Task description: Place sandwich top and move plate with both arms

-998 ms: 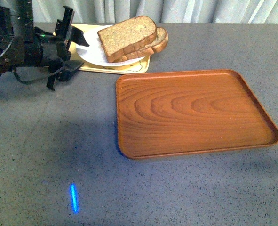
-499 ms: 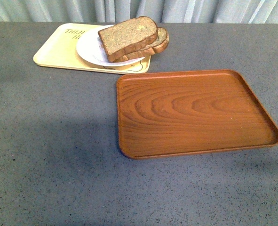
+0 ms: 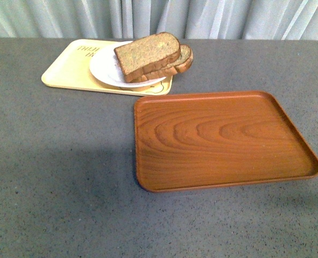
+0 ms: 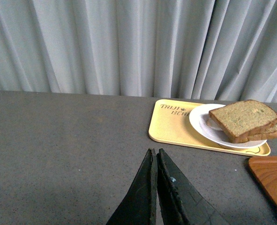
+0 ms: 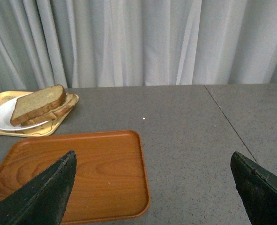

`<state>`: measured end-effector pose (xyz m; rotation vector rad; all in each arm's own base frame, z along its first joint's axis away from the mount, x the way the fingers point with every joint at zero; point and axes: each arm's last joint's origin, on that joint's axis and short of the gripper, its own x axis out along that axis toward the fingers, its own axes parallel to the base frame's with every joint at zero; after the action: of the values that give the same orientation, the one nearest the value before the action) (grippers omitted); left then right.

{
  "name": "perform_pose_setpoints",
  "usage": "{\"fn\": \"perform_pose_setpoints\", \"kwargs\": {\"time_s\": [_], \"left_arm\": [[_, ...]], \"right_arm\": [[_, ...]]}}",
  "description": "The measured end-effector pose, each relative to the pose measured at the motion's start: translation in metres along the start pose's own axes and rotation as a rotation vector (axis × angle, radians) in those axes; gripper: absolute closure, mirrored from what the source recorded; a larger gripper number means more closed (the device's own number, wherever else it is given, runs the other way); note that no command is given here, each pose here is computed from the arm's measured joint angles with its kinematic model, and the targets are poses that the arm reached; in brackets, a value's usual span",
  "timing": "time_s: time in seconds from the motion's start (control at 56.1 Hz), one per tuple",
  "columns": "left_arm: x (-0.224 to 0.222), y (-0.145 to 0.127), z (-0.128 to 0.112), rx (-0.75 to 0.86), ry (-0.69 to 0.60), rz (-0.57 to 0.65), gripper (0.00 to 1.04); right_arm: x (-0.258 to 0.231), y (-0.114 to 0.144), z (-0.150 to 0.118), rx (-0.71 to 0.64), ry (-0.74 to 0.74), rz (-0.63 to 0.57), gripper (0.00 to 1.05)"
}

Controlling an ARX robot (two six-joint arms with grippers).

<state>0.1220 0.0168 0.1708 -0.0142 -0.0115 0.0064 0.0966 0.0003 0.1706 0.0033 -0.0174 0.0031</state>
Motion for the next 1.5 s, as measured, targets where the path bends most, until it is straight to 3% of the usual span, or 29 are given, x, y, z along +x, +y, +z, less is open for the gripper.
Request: {"fn": "perform_pose_setpoints", "kwargs": {"time_s": [0.338,1.443,1.496], "left_arm": [[-0.008,-0.016,0.001,0.004,-0.004,-0.010,1.03],[-0.024,-0.016,-0.004,0.004,0.014,-0.004,1.03],[-0.024,-0.016,-0.004,0.004,0.014,-0.004,0.99]], "right_arm": [[0.000,0.000,0.000,0.000,0.000,0.000,0.09],[0.000,0.000,0.000,0.000,0.001,0.000,0.09],[0.000,0.000,0.000,0.000,0.000,0.000,0.09]]}}
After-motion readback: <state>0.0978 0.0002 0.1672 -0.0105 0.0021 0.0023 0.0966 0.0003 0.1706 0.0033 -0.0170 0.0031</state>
